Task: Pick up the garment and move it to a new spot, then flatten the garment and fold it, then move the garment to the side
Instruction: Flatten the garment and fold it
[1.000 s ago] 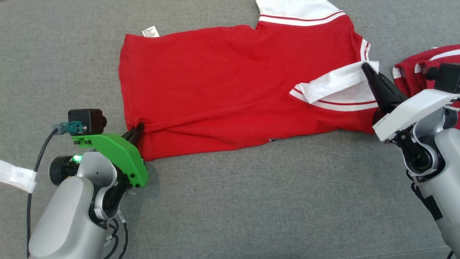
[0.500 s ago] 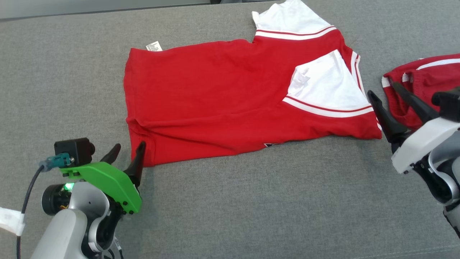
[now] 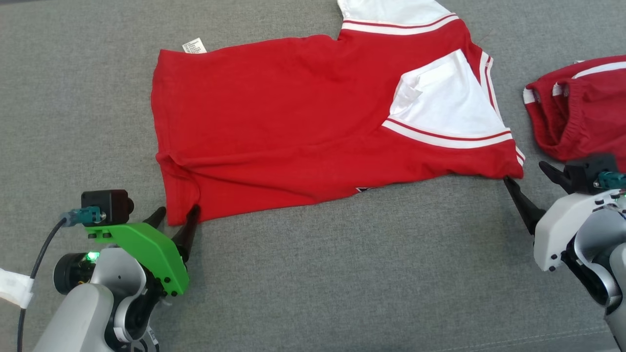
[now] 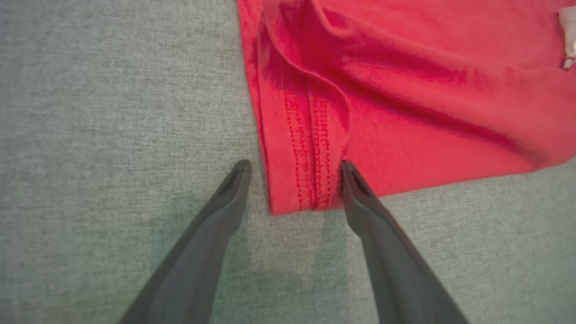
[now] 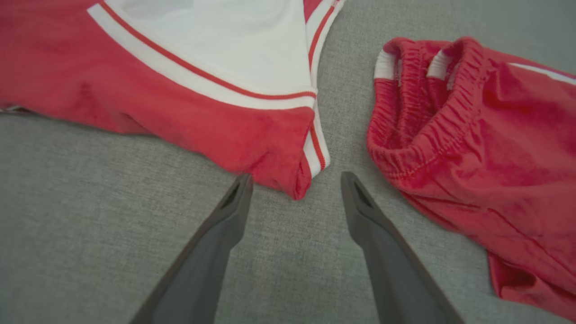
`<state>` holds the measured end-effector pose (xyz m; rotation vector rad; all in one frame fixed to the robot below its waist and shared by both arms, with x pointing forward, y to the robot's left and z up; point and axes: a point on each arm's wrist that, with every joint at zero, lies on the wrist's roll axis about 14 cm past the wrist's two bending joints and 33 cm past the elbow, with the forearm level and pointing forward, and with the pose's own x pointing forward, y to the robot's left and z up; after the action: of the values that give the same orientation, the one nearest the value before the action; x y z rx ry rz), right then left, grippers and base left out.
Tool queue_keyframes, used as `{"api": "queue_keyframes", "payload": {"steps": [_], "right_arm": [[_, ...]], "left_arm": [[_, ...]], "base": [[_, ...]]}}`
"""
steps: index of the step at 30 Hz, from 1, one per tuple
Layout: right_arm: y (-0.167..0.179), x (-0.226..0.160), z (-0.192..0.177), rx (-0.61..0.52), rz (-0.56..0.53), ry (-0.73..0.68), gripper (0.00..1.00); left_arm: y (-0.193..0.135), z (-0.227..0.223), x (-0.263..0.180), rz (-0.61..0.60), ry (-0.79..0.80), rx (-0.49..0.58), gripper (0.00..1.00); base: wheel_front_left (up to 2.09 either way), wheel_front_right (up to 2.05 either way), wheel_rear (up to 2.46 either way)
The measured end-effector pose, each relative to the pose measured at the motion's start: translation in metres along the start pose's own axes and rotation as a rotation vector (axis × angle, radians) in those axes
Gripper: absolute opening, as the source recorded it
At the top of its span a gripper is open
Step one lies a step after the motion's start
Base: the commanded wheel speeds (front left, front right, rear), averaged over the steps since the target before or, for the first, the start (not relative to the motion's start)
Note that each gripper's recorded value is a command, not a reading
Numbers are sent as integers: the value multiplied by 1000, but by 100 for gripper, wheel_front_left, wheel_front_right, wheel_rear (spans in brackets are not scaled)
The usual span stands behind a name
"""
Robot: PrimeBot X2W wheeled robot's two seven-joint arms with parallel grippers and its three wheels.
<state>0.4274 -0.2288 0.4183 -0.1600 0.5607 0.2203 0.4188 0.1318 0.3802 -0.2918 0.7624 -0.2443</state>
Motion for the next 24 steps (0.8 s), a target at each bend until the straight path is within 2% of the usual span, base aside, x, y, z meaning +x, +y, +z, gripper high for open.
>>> {"api": "queue_keyframes", "payload": {"steps": [16, 18, 19, 20, 21, 24], "right_arm": [[-5, 30, -17, 16, -13, 127, 100], [-2, 32, -19, 19, -1, 142, 100], [-1, 33, -19, 27, 4, 148, 94], [-1, 33, -19, 27, 4, 148, 29], [-1, 33, -19, 37, 5, 147, 0], [0, 33, -19, 38, 11, 159, 0]], "left_arm": [[5, -10, 9, -21, 77, -17, 100], [4, -10, 10, -30, 81, -19, 0], [3, -10, 11, -37, 88, -19, 0], [3, -10, 11, -37, 88, -19, 0], [3, -10, 11, -41, 91, -20, 0], [0, -11, 10, -62, 98, -35, 0]], "base": [[0, 0, 0], [0, 0, 0], [0, 0, 0], [0, 0, 0], [0, 0, 0], [0, 0, 0]]}}
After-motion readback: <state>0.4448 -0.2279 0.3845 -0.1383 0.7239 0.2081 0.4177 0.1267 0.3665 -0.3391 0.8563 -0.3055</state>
